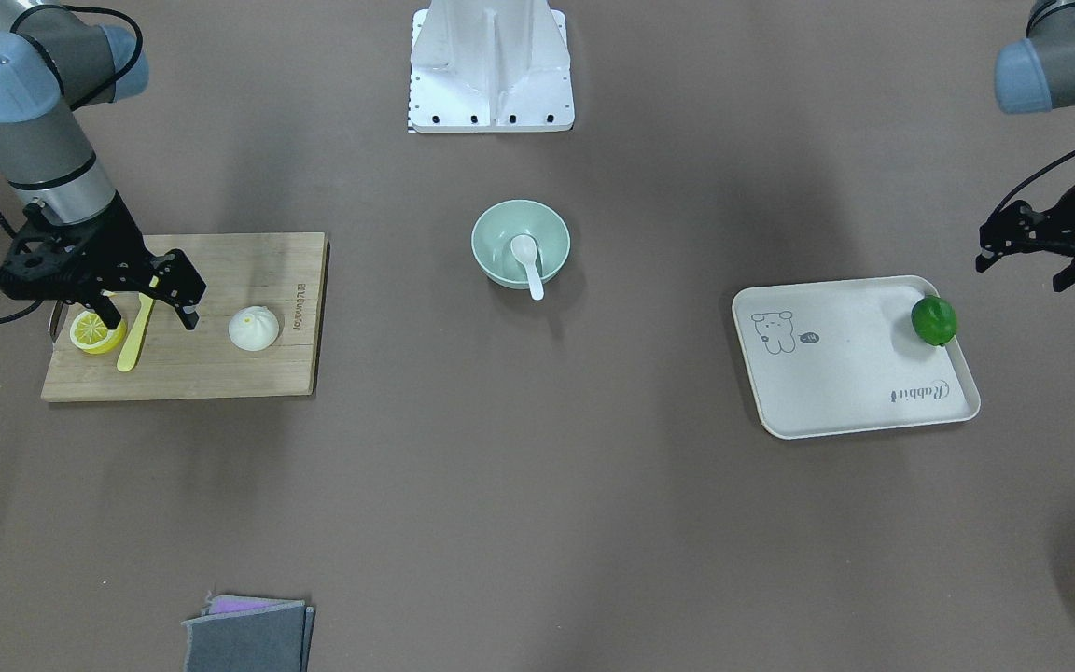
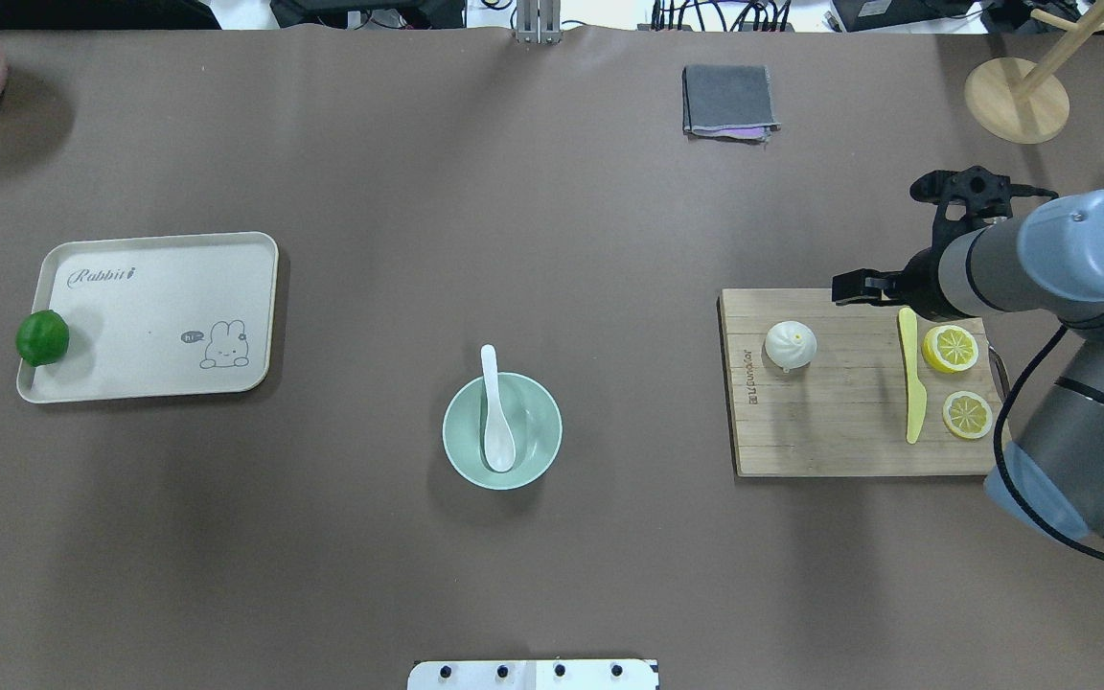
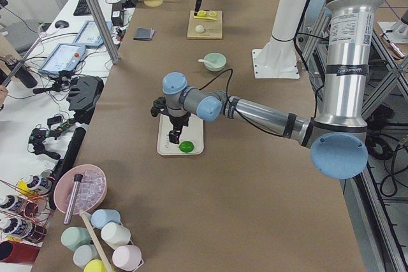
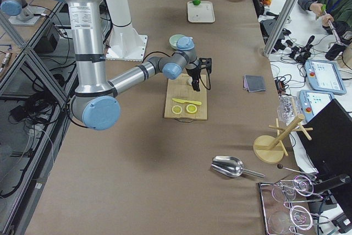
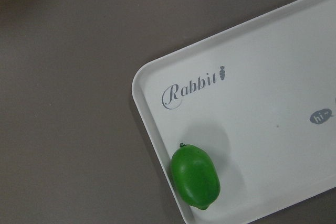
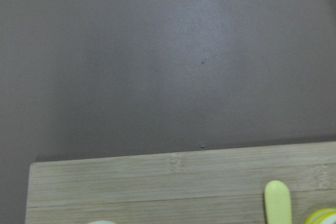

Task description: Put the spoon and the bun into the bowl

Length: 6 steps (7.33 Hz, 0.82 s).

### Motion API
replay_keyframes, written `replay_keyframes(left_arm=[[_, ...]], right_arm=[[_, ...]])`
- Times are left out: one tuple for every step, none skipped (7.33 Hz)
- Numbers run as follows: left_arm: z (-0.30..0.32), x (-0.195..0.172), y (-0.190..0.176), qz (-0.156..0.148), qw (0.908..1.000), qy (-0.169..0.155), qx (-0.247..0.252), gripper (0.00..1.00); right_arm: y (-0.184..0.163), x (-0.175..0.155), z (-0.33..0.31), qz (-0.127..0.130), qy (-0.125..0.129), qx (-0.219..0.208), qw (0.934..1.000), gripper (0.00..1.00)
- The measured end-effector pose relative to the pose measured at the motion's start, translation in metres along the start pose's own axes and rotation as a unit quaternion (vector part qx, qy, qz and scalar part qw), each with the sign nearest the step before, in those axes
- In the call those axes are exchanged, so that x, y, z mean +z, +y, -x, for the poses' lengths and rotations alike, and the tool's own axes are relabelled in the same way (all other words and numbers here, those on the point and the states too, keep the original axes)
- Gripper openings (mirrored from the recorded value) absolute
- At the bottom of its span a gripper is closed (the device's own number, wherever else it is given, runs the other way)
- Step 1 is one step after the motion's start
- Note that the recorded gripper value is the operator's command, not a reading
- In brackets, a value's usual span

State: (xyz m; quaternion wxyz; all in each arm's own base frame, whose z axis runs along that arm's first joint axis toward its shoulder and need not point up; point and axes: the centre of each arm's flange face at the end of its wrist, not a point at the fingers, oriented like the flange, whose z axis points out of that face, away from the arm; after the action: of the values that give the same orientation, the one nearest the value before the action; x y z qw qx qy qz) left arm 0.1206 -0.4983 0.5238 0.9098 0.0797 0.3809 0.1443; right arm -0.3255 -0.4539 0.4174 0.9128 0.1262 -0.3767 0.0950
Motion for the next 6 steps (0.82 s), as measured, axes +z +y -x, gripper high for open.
replay_keyframes(left_arm=[[0.0,0.0,0.0,0.0,1.0,0.0,0.0,0.99],[0.0,0.0,0.0,0.0,1.0,0.0,0.0,0.99],[-0.001,0.0,0.0,0.0,1.0,0.0,0.0,0.99],[0.0,0.001,0.0,0.001,1.0,0.0,-0.001,0.99],[0.0,0.001,0.0,0.001,1.0,0.0,-0.001,0.99],[0.0,0.001,0.0,0.001,1.0,0.0,-0.001,0.99]], right_arm=[[0.006,0.004,0.028,0.004,0.011,0.007,0.9999,0.99],[0.013,0.006,0.059,0.008,0.021,0.008,0.9997,0.98],[0.024,0.008,0.084,0.009,0.027,0.002,0.9996,0.95],[0.036,0.014,0.098,0.008,0.033,-0.007,0.9994,0.93],[0.044,0.021,0.103,0.007,0.04,-0.015,0.999,0.93],[0.048,0.026,0.102,0.006,0.049,-0.021,0.9986,0.9]])
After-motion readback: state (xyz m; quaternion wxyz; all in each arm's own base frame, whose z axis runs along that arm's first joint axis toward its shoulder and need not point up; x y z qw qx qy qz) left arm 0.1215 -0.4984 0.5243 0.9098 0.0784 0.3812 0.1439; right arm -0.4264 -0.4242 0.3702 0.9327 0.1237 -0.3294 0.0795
